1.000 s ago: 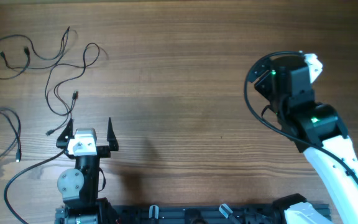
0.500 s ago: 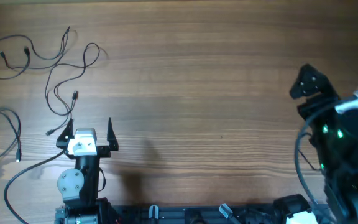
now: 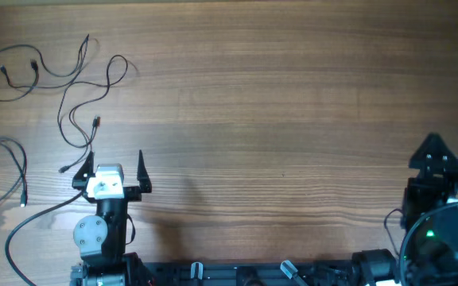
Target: Untangle cables
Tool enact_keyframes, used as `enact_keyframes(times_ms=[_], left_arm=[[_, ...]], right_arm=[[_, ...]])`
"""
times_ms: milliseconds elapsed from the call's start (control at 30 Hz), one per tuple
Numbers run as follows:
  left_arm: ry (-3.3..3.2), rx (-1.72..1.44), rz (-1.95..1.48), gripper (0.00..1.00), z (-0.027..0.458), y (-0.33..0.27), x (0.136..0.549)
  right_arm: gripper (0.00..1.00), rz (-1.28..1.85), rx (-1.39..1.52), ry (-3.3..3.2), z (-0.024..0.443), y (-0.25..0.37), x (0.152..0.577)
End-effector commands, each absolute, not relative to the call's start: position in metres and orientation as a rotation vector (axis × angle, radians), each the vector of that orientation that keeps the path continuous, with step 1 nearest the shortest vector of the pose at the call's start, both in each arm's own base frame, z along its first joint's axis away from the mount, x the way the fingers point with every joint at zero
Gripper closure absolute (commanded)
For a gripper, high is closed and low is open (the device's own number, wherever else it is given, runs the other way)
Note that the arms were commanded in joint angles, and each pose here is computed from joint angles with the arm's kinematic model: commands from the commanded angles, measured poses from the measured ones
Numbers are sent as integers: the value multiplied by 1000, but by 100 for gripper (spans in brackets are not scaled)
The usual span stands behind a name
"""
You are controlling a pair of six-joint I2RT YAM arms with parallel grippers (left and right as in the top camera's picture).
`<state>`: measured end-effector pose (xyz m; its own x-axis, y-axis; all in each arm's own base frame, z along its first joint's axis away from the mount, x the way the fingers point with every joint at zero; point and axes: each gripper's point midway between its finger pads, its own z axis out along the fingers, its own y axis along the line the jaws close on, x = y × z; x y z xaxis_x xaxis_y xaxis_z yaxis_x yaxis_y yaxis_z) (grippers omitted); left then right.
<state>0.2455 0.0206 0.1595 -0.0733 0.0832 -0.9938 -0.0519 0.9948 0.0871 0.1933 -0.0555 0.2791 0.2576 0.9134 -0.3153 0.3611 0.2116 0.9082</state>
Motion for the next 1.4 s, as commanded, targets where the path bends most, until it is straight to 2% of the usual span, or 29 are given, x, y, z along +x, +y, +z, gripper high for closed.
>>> enact_keyframes(times_ms=[0, 33, 100, 200, 300, 567, 700, 800, 867, 1100, 1367], left_arm=[[1641, 53, 112, 0, 158, 17, 246], [1641, 53, 112, 0, 158, 17, 246], [1641, 53, 111, 0, 158, 17, 246], [1641, 53, 112, 0, 158, 17, 246], [1641, 53, 112, 0, 158, 17, 246], [1641, 53, 112, 0, 158, 17, 246], [1641, 53, 112, 0, 158, 17, 246], [1641, 53, 112, 0, 158, 17, 246], [1641, 53, 111, 0, 158, 17, 246], [1641, 53, 112, 0, 158, 17, 246], [1641, 53, 112, 0, 158, 17, 246]], right_arm=[[0, 791, 1866, 957, 195, -69, 169], [0, 844, 1975, 867, 174, -68, 164], [0, 846, 1941, 819, 167, -76, 165], [0, 769, 1453, 902, 220, -90, 198], [0, 693, 1198, 920, 243, -89, 210], [0, 672, 1231, 995, 187, -88, 226], [0, 570, 1123, 1092, 183, -84, 230], [0, 280, 701, 1390, 180, -60, 239], [0, 31, 97, 1565, 175, -18, 246], [0, -144, -35, 1574, 174, -22, 246], [0, -124, -41, 1570, 175, -18, 246]])
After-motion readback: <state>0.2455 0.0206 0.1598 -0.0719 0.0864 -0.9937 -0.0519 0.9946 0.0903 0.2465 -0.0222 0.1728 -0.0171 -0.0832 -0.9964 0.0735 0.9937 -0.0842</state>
